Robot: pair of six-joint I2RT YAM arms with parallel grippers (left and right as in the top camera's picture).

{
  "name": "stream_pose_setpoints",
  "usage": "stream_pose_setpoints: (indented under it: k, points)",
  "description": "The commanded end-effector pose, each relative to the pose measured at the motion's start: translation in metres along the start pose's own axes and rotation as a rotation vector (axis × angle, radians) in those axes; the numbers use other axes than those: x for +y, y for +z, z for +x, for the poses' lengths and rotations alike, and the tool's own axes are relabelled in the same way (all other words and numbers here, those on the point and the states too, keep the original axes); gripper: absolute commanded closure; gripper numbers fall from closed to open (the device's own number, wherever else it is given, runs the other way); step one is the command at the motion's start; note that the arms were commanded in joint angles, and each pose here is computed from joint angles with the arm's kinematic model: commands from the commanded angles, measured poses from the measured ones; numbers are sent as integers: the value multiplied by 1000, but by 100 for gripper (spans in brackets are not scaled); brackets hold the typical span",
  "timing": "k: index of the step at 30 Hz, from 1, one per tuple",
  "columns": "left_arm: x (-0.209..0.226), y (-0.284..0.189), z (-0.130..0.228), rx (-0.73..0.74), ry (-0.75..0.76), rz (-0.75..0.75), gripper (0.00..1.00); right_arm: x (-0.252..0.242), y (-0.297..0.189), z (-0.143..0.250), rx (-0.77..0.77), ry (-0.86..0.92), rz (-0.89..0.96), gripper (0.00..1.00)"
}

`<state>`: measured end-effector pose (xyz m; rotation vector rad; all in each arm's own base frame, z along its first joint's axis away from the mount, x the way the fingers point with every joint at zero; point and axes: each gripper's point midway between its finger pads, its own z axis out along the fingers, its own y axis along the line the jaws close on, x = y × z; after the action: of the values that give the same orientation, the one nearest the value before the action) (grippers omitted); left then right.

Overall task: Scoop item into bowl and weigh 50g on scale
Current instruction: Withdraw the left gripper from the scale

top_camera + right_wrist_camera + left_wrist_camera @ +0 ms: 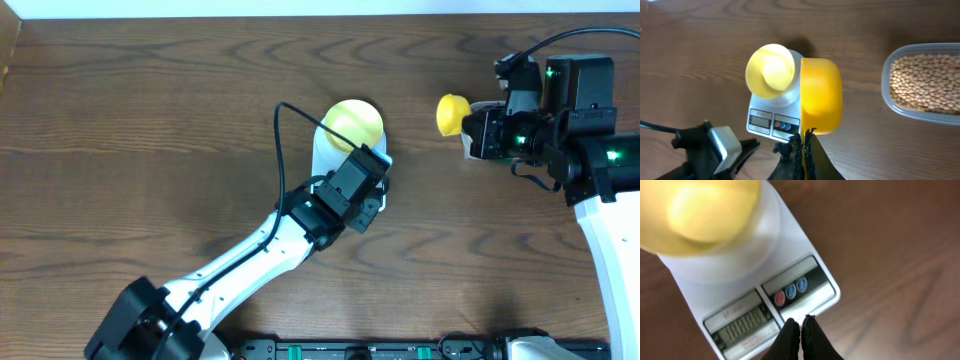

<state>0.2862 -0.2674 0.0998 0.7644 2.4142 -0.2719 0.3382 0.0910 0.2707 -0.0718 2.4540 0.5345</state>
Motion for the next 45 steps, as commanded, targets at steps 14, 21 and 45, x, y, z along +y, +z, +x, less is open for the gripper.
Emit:
stream_pose_setpoints:
  k: [14, 21, 45]
  points:
    - [8, 50, 11, 35, 0, -66, 92, -4, -7, -6, -25, -32, 31, 99]
    - [17, 35, -5, -17, 55, -73, 92, -4, -7, -6, -22, -31, 31, 99]
    - [74, -80, 22, 20, 85, -12, 83, -3, -7, -12, -45, -39, 27, 99]
